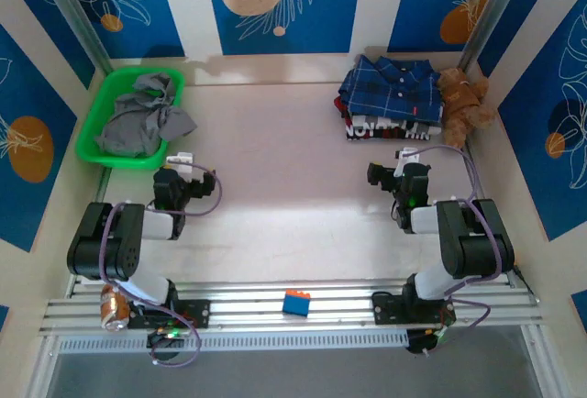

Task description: Fold and stack the long sleeve shirts

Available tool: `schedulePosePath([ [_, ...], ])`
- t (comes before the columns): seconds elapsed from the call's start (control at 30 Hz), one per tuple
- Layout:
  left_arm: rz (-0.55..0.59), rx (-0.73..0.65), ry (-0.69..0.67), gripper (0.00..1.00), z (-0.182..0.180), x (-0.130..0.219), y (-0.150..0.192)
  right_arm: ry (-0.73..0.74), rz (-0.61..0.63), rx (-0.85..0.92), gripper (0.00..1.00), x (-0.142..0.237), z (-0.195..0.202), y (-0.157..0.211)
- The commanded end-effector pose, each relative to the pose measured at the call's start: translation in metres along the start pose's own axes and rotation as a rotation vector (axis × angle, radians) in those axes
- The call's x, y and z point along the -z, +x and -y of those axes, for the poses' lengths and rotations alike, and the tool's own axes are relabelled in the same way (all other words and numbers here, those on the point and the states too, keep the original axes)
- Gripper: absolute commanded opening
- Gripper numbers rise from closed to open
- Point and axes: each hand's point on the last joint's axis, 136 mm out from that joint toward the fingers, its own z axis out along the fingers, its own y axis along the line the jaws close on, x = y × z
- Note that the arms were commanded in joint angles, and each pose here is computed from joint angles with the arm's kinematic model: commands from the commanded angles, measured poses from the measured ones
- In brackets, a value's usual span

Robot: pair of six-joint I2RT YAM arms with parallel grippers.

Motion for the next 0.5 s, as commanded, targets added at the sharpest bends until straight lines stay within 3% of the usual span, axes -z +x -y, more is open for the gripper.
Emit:
schedulePosePath([
  [0.0,0.032,-0.018,-0.012,1.00,-0.0012,-0.0008,-0.0101,-0.009,0.066,0.017,0.99,0.0007,-0.0029,-0.0205],
  [0.47,0.027,-0.018,-0.012,1.00,-0.0012,-0.0012,-0.0095,-0.008,0.066,0.016,0.99,0.0008,-0.0026,-0.0202],
])
